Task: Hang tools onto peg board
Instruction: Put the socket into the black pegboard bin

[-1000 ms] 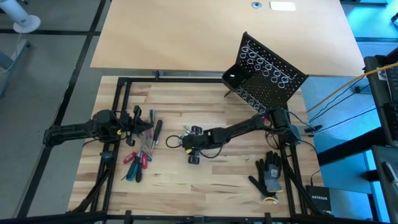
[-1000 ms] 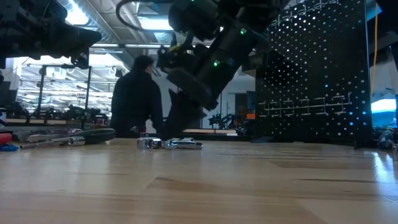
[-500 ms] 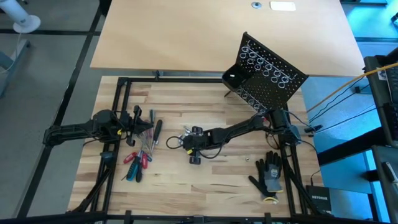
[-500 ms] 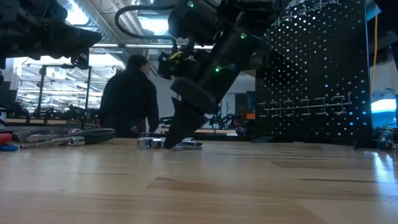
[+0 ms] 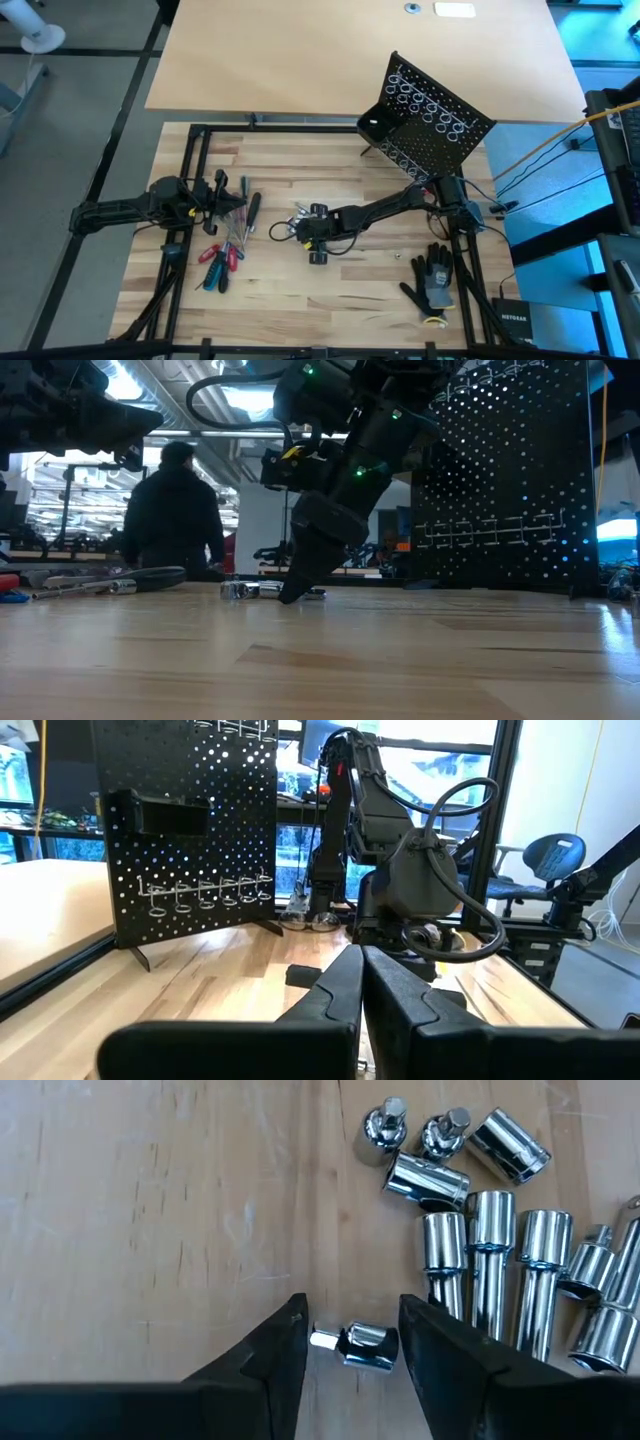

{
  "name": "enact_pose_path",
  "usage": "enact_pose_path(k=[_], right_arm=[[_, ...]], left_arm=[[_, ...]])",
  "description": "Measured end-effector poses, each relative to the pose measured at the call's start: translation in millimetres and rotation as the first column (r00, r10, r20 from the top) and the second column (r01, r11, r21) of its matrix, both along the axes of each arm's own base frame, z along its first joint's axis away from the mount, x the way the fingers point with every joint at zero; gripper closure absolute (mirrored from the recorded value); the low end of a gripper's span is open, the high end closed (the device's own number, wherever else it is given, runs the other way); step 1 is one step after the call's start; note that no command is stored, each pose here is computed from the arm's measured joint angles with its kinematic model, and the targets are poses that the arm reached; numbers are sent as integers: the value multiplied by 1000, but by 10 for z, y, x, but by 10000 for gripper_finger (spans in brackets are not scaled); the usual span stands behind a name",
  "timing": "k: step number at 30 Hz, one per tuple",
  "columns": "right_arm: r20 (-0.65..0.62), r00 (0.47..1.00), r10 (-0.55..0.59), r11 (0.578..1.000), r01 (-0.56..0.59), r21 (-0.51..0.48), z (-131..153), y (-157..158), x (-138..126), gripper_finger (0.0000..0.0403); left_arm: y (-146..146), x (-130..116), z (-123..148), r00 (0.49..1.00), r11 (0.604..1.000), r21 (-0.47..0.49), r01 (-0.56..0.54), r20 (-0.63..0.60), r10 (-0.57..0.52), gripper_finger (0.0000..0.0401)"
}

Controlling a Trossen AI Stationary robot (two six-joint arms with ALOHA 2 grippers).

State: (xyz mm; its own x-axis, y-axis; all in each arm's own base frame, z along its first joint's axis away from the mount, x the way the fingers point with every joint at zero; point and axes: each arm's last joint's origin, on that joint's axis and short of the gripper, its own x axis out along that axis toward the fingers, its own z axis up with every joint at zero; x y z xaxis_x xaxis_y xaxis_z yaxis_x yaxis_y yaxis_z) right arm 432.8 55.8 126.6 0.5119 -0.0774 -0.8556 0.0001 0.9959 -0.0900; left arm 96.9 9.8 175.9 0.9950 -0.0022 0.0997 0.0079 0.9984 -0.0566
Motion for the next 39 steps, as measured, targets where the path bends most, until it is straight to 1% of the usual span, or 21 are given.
enact_pose_path(k=[5,8,11,15,19,22,26,28,29,32,34,36,39], right_arm=[[-3,1000,1,1000,-1,0,-2,0,-3,280],[0,1000,-9,1000,9,-2,0,-2,-3,287],[18,999,-26,1000,26,8,4,-1,8,269],[33,998,-51,998,50,24,22,-6,13,221],[62,997,-53,998,51,30,153,-10,-1,185],[108,992,-58,998,54,43,358,-10,-27,174],[124,981,-151,984,137,112,507,-15,-69,173],[115,965,-238,961,216,174,510,-16,-75,176],[100,951,-291,941,266,208,499,-17,-80,177],[45,899,-435,864,403,301,384,11,-68,183],[17,862,-507,817,474,330,292,42,-57,186],[12,834,-551,785,513,348,210,96,-38,190],[6,817,-577,763,537,360,93,138,-10,196]], left_arm=[[0,0,0,1000,1000,0,0,0,0,400],[0,0,0,1000,1000,0,0,0,0,400],[0,0,0,1000,1000,0,0,0,0,400],[0,0,1,1000,1000,0,0,1,0,400],[0,0,0,1000,1000,0,0,0,0,400],[0,0,0,1000,1000,0,0,0,0,400],[0,0,0,1000,1000,0,0,0,0,400],[0,0,0,1000,1000,-5,1,0,-1,400],[0,0,0,1000,1000,-6,1,0,-1,400],[0,0,-2,1000,1000,-10,1,-2,-1,400],[0,0,-4,1000,1000,-12,1,-4,-2,400],[0,1,-8,1000,1000,-13,1,-8,-2,400],[0,1,-10,1000,1000,-10,1,-10,-1,400]])
